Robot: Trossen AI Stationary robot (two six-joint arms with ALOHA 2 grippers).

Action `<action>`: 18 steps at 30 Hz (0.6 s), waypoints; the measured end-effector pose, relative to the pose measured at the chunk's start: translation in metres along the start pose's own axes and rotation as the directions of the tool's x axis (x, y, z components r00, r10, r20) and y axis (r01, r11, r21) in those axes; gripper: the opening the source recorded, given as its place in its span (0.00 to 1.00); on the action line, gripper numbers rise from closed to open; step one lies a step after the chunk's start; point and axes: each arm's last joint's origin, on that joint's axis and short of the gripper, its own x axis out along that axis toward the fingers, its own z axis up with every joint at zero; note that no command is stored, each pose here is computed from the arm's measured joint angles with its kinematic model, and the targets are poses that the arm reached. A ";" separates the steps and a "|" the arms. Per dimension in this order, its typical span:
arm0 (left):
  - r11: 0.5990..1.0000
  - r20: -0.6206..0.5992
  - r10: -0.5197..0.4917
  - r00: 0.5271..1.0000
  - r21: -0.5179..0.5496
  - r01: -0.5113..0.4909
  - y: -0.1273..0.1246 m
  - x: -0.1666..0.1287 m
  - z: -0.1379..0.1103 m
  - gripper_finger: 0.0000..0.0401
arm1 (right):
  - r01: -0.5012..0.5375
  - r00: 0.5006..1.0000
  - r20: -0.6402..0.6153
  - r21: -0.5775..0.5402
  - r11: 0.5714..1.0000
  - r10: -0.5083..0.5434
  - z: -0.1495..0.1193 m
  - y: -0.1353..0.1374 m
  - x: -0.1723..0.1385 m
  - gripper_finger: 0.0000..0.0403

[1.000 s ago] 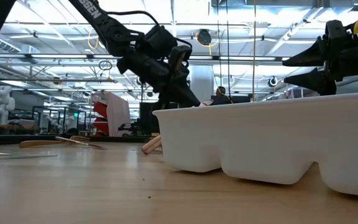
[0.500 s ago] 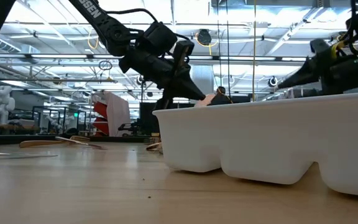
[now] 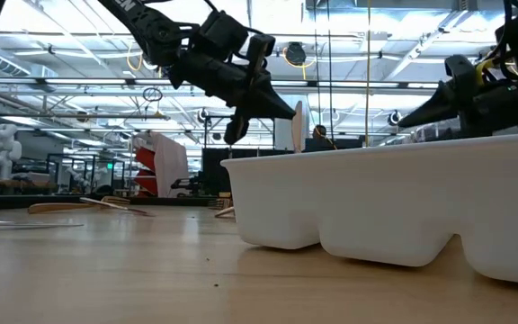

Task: Sort silverware
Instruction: Put the gold table knife into the cutlery tray

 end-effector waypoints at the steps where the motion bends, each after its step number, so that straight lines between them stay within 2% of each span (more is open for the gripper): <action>1: 1.000 0.002 0.001 1.000 0.000 -0.001 0.000 0.000 0.000 0.00 | -0.004 1.000 0.003 0.001 1.000 0.004 0.000 0.001 0.000 0.61; 6: 1.000 0.001 0.001 1.000 0.002 -0.001 0.000 0.000 0.000 0.00 | -0.014 1.000 0.012 -0.035 0.999 0.014 0.004 0.005 0.001 0.61; 11: 1.000 0.001 0.001 1.000 0.001 -0.001 0.000 0.000 0.000 0.00 | 0.007 1.000 0.013 -0.159 0.987 -0.005 0.020 0.027 0.009 0.61; 15: 1.000 0.001 0.001 1.000 0.002 -0.001 0.000 0.000 0.000 0.00 | 0.050 0.999 -0.007 -0.301 0.952 -0.054 0.034 0.051 0.031 0.61; 18: 1.000 0.001 0.001 1.000 0.018 -0.001 0.000 0.000 0.000 0.00 | 0.068 0.991 -0.080 -0.365 0.928 -0.105 0.036 0.060 0.056 0.61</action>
